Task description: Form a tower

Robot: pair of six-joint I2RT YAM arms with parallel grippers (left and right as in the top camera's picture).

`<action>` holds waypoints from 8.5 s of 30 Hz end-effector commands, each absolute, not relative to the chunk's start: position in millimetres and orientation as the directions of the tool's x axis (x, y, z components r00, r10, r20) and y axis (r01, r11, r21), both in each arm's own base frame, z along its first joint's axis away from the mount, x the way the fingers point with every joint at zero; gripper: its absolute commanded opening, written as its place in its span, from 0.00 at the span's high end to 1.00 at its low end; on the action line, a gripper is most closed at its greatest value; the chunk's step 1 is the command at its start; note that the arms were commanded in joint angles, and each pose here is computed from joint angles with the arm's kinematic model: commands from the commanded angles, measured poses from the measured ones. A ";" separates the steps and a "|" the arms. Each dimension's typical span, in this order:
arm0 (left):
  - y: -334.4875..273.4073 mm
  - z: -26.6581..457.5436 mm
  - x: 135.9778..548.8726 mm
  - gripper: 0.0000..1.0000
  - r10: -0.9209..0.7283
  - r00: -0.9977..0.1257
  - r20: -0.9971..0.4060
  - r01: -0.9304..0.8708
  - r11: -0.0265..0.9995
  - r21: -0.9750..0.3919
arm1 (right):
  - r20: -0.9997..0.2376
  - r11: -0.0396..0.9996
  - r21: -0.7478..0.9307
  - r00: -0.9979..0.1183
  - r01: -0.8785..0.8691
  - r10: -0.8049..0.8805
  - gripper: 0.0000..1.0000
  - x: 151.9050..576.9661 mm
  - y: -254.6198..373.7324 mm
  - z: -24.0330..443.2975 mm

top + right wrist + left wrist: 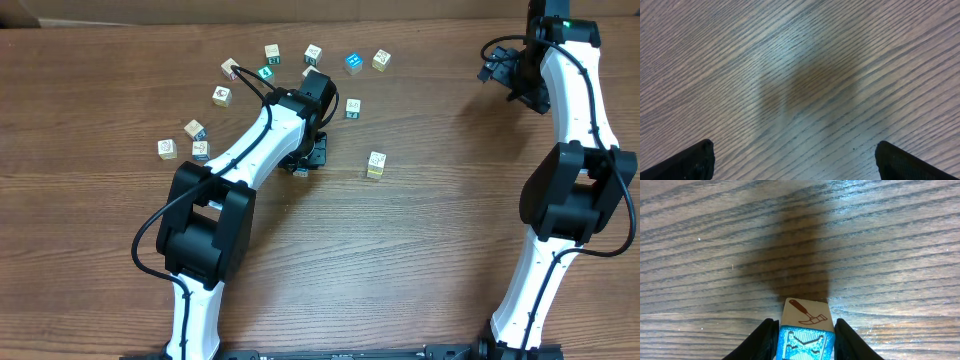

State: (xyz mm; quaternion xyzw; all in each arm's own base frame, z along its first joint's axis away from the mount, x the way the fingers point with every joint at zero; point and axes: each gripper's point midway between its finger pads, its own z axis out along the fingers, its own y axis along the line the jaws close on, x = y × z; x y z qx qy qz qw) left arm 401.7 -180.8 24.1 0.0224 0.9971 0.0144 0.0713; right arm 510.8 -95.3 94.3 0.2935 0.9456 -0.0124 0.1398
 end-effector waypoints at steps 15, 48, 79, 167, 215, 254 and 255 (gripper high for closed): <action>-185.8 41.6 413.1 0.82 0.075 -0.984 -0.161 0.073 0.997 0.020 | -0.302 0.822 0.071 -0.773 0.565 0.557 0.00 513.7 -99.3 107.6; -290.9 186.3 395.5 0.78 0.194 -0.922 -0.334 0.230 0.970 -0.072 | -0.302 0.822 0.071 -0.773 0.565 0.557 0.00 513.7 -99.3 107.6; -333.0 116.7 380.3 0.78 0.243 -0.940 -0.237 0.258 0.965 -0.035 | -0.302 0.822 0.071 -0.773 0.565 0.557 0.00 513.7 -99.3 107.6; -45.4 94.5 477.5 0.01 -0.345 -0.928 -0.142 -0.356 0.933 0.054 | -0.302 0.822 0.071 -0.773 0.565 0.557 0.00 513.7 -99.3 107.6; 32.2 95.2 484.9 0.00 -0.490 -0.856 -0.165 -0.503 0.864 0.041 | -0.302 0.822 0.071 -0.773 0.565 0.557 0.00 513.7 -99.3 107.6; 64.8 95.2 481.6 0.00 -0.547 -0.821 -0.165 -0.560 0.828 0.041 | -0.302 0.822 0.071 -0.773 0.565 0.557 0.00 513.7 -99.3 107.6; 71.4 95.2 480.7 0.01 -0.558 -0.813 -0.165 -0.571 0.820 0.041 | -0.302 0.822 0.071 -0.773 0.565 0.557 0.00 513.7 -99.3 107.6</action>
